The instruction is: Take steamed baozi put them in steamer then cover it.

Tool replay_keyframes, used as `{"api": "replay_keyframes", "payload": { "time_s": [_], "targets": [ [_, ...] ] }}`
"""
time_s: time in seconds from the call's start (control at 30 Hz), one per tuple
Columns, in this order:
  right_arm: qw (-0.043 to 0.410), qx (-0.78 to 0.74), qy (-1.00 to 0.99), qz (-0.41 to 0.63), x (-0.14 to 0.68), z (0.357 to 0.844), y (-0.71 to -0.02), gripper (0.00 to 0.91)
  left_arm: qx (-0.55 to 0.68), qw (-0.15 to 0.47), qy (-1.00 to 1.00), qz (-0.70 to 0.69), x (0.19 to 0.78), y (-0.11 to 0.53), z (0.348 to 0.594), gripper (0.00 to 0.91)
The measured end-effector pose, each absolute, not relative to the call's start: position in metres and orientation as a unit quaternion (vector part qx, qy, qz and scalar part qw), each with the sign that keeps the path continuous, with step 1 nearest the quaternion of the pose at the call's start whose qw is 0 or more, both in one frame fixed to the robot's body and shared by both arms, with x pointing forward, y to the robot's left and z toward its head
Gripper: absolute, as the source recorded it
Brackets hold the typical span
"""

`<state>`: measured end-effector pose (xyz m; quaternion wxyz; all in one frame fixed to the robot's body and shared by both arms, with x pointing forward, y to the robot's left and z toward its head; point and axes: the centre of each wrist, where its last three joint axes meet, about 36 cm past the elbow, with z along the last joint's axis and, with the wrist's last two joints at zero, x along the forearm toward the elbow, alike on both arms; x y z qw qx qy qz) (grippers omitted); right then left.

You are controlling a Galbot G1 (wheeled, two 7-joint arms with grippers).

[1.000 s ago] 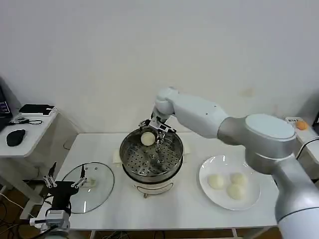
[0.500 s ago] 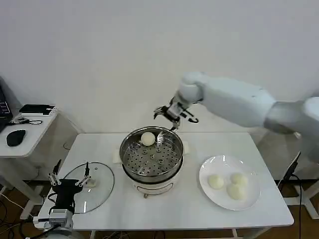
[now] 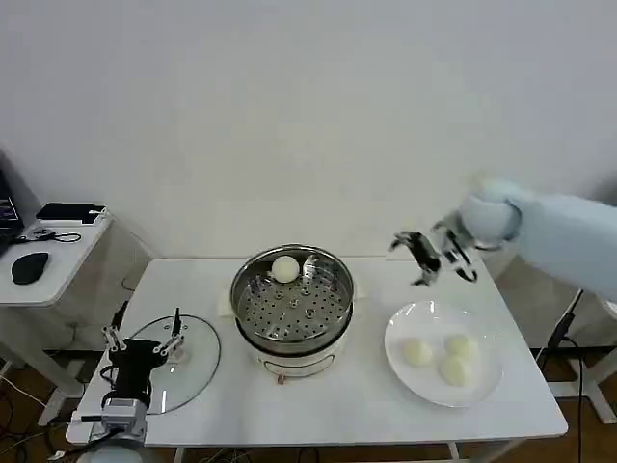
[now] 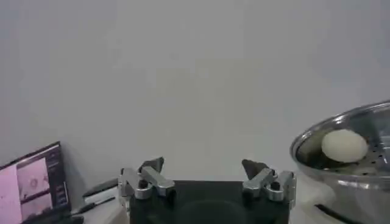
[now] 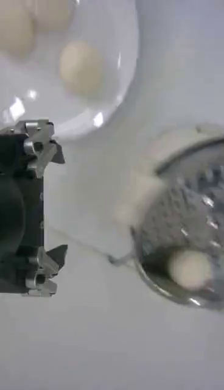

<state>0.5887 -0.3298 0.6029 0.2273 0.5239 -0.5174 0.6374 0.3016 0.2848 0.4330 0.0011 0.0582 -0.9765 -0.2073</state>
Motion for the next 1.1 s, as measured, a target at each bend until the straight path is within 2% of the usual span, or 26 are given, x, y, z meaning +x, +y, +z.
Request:
{"api": "replay_keyframes", "payload": {
  "time_s": [0.57, 1.1],
  "targets": [
    [0.332, 0.515, -0.554, 0.564, 0.546, 0.515, -0.352, 0.907, 0.061, 0.014, -0.975, -0.215, 0.308, 0.287, 0.422, 0.907],
    [0.367, 0.508, -0.566, 0.535, 0.561, 0.454, -0.342, 0.907, 0.065, 0.019, -0.974, -0.218, 0.308, 0.293, 0.420, 0.907]
  ]
}}
